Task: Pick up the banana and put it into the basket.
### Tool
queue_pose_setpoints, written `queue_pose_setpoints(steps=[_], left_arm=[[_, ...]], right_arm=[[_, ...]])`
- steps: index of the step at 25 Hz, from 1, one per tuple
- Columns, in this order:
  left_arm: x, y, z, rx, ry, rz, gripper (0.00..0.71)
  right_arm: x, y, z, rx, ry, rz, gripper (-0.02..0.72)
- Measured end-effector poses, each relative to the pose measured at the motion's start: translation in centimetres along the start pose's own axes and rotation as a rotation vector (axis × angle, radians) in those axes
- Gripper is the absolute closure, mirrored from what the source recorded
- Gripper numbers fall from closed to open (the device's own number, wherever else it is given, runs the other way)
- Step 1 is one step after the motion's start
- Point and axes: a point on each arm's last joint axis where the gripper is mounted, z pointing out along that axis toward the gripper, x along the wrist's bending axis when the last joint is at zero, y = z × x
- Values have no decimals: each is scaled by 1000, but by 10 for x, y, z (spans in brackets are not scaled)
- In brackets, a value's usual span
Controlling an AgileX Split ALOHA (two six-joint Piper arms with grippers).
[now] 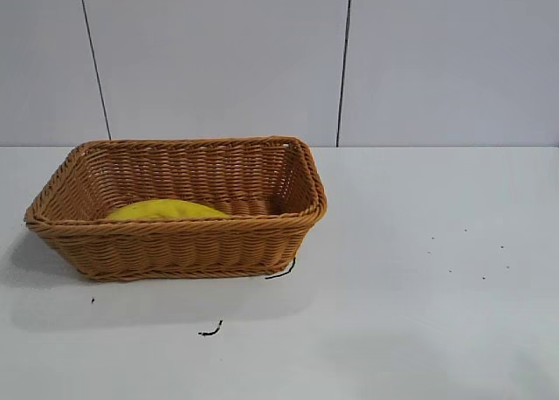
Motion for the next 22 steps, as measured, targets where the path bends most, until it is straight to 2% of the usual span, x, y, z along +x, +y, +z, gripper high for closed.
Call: queue_pose_setpoints(steps=[5,11,22], left_arm=[[0,0,0,0,0,0,76],[0,0,0,0,0,0,76],[0,0,0,0,0,0,76]], right_arm=[[0,-2,-3,-20,3,-2,87],[0,-2,-3,-20,55,-27,87],[0,-2,-3,-20,56,-27,87]])
